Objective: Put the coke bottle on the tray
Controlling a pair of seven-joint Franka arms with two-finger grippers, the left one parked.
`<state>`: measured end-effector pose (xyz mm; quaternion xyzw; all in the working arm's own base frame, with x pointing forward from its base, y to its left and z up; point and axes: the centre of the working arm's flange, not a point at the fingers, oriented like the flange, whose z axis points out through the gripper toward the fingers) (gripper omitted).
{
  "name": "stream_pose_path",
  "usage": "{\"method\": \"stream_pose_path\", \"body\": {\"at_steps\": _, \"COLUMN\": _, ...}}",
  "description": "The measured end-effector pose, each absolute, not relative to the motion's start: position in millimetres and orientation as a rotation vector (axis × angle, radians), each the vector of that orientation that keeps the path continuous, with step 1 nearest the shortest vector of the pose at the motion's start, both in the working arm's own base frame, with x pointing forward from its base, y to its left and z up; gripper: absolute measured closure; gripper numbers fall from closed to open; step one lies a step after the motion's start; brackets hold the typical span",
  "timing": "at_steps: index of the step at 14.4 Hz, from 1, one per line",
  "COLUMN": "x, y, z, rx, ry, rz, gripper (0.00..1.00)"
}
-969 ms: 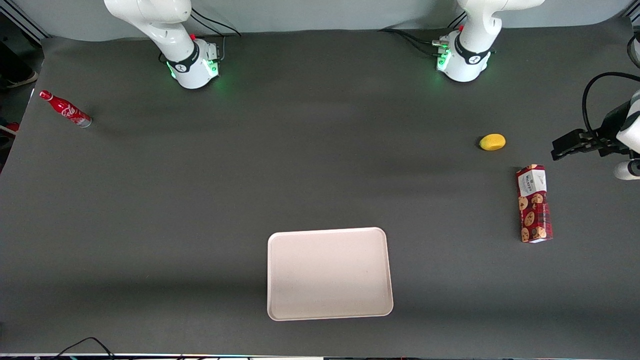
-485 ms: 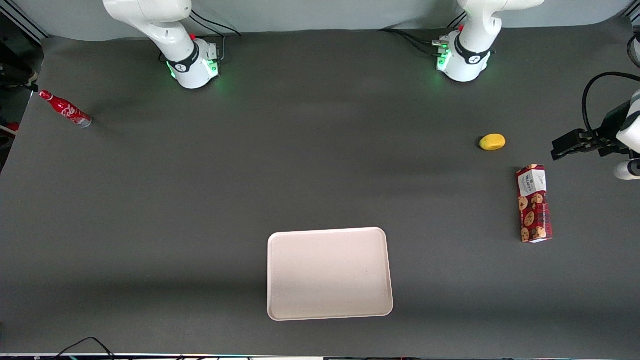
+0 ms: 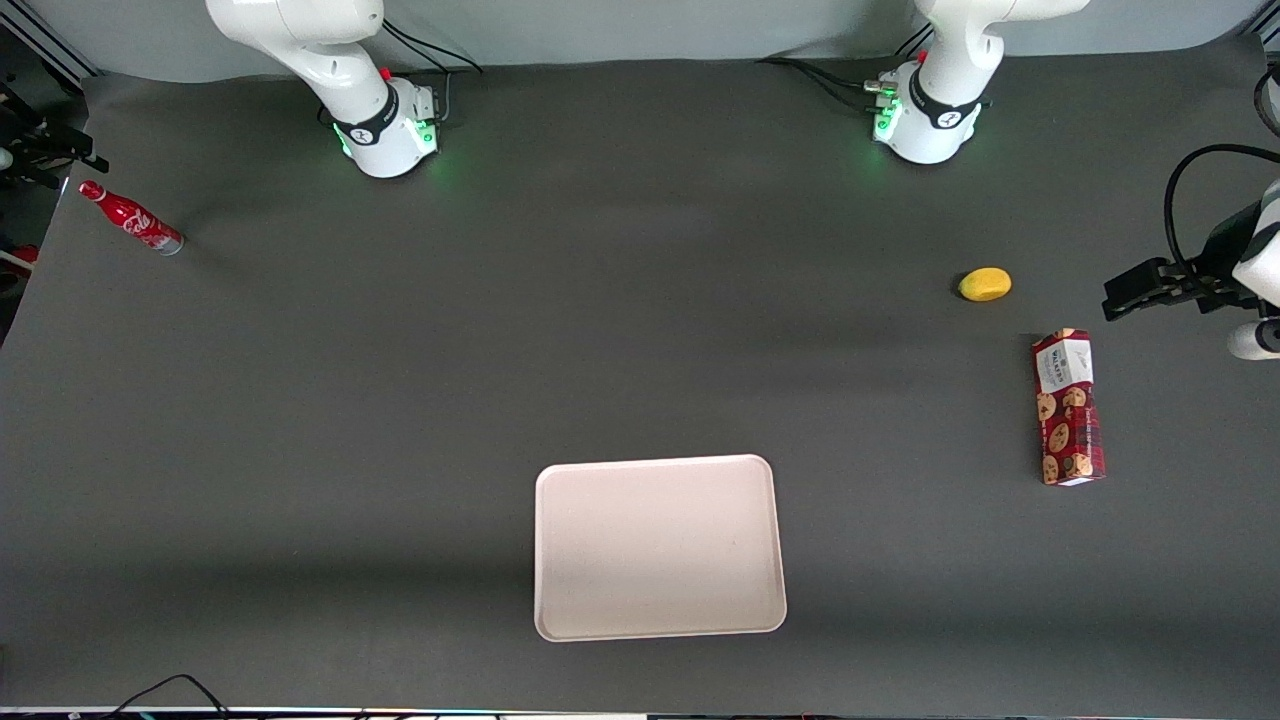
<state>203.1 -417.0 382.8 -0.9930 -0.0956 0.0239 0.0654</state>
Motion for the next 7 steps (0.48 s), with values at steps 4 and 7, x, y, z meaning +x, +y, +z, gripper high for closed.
{"method": "stream_pose_path", "body": {"at_steps": 4, "x": 164, "y": -444, "z": 369, "rx": -3.035, "ry": -0.354, "rz": -0.032, "gripper": 0.0}}
{"method": "stream_pose_path", "body": {"at_steps": 7, "x": 158, "y": -445, "z": 360, "rx": -3.042, "ry": -0.363, "rz": -0.063, "gripper": 0.0}}
